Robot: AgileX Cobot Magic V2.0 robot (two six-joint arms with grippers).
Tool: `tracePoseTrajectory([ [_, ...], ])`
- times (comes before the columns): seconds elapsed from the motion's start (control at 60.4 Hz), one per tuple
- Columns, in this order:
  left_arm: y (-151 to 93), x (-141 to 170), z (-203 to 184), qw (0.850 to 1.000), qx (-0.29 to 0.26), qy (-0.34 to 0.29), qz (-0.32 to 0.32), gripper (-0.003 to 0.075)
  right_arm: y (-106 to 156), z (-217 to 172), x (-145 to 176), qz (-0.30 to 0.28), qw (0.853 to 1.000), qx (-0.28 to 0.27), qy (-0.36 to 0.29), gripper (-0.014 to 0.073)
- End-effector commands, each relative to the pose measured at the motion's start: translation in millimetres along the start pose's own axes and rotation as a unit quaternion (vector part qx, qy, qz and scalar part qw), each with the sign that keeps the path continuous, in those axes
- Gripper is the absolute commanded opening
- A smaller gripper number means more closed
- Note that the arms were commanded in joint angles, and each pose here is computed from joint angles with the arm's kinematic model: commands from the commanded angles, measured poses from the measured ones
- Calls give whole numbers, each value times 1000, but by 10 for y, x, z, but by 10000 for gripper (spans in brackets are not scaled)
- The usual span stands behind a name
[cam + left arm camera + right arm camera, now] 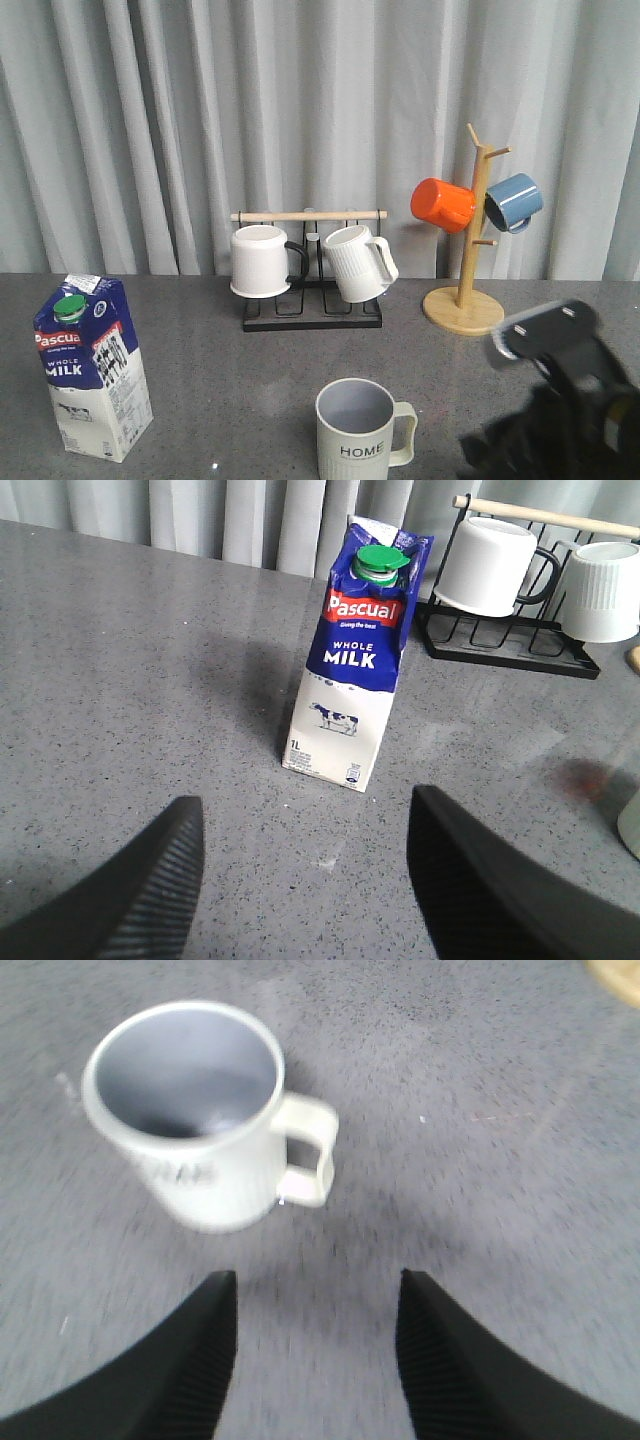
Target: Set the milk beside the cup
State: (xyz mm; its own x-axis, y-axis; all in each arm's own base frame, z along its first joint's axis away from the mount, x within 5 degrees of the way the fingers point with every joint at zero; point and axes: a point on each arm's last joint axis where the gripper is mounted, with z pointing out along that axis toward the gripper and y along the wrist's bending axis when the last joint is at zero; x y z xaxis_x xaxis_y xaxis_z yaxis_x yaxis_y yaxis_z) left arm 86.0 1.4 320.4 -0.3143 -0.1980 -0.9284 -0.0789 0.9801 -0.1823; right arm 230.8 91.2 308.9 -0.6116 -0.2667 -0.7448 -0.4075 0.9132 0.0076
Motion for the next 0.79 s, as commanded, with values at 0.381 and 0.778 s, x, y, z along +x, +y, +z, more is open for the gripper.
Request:
tracePoseTrajectory([
  [0.381,-57,-114,-21,999,24,-20,-30,439,31,-610,1133,-45,997,25,-54,-9],
  [0.778,-265,-955,157,993,39,83,80,441,9,-715,1270,-73,996,40,-11,-9],
])
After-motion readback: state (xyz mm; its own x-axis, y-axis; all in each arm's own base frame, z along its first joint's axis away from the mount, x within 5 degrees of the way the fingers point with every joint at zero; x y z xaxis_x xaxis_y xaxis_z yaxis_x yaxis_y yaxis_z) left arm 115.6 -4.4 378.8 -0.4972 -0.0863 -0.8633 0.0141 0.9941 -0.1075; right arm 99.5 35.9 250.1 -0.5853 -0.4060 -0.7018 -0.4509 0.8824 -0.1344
